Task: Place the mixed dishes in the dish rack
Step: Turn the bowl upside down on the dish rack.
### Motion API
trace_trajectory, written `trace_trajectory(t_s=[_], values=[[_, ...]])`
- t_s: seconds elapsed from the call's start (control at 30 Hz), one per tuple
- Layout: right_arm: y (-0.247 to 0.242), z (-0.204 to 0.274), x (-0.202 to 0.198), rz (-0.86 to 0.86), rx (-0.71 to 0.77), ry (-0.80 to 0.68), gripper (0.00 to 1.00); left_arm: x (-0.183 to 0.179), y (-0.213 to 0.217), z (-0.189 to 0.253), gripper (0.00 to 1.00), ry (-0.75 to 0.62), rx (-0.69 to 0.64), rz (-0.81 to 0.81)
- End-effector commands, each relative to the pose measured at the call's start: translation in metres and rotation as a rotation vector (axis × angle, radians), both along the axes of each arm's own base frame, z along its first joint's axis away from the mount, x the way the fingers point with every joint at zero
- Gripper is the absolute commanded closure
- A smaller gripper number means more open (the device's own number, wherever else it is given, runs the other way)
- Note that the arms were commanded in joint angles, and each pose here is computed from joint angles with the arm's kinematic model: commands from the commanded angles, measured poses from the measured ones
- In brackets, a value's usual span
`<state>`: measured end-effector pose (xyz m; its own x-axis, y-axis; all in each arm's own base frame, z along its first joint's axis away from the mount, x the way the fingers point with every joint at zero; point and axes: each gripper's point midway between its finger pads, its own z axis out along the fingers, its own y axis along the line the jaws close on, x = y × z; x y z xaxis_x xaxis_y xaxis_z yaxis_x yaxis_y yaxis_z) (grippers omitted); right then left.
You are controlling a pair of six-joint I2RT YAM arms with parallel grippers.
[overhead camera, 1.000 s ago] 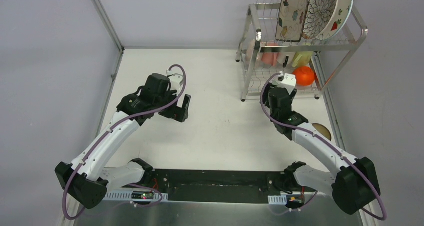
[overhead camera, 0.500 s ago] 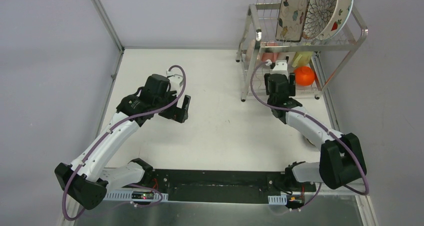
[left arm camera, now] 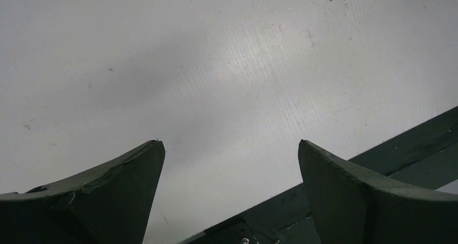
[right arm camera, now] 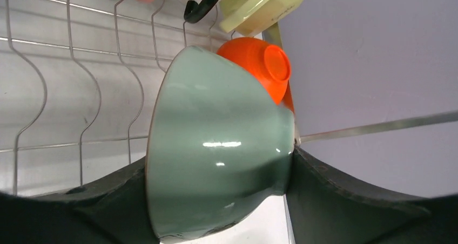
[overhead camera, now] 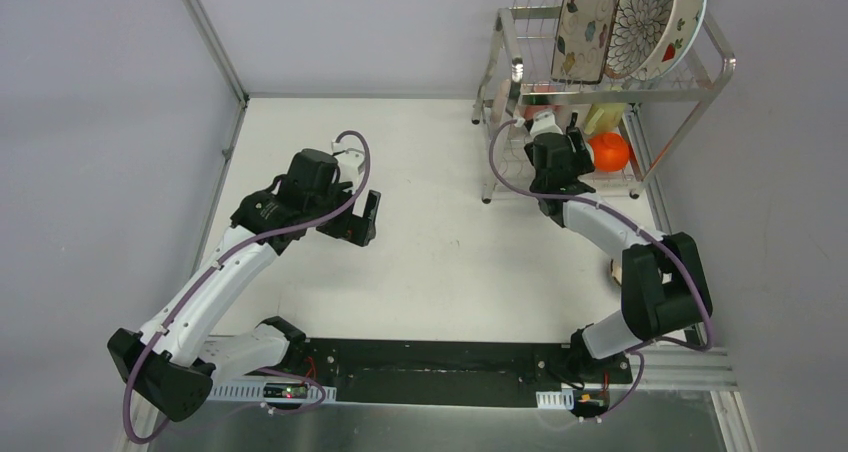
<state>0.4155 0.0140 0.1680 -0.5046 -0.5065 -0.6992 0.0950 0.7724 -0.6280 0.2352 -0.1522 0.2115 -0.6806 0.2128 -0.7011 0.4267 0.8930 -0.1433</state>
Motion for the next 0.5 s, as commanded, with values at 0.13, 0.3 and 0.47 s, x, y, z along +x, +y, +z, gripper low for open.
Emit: trace_trajectory(t_s=[0.13,0.3,0.47], values=[[-0.012,0.04,0.032,-0.017,-0.093,-0.083,0.79,0.002,-0.001,0.011,0.01,-0.052,-0.018,-0.016],[-0.016,0.031,0.047,0.002,-0.123,-0.052,0.79,0.002,-0.001,0.01,0.01,-0.049,-0.019,-0.019],[-0.019,0.022,0.063,0.007,-0.183,-0.025,0.78,0.002,-0.001,0.01,0.01,-0.049,-0.018,-0.018]])
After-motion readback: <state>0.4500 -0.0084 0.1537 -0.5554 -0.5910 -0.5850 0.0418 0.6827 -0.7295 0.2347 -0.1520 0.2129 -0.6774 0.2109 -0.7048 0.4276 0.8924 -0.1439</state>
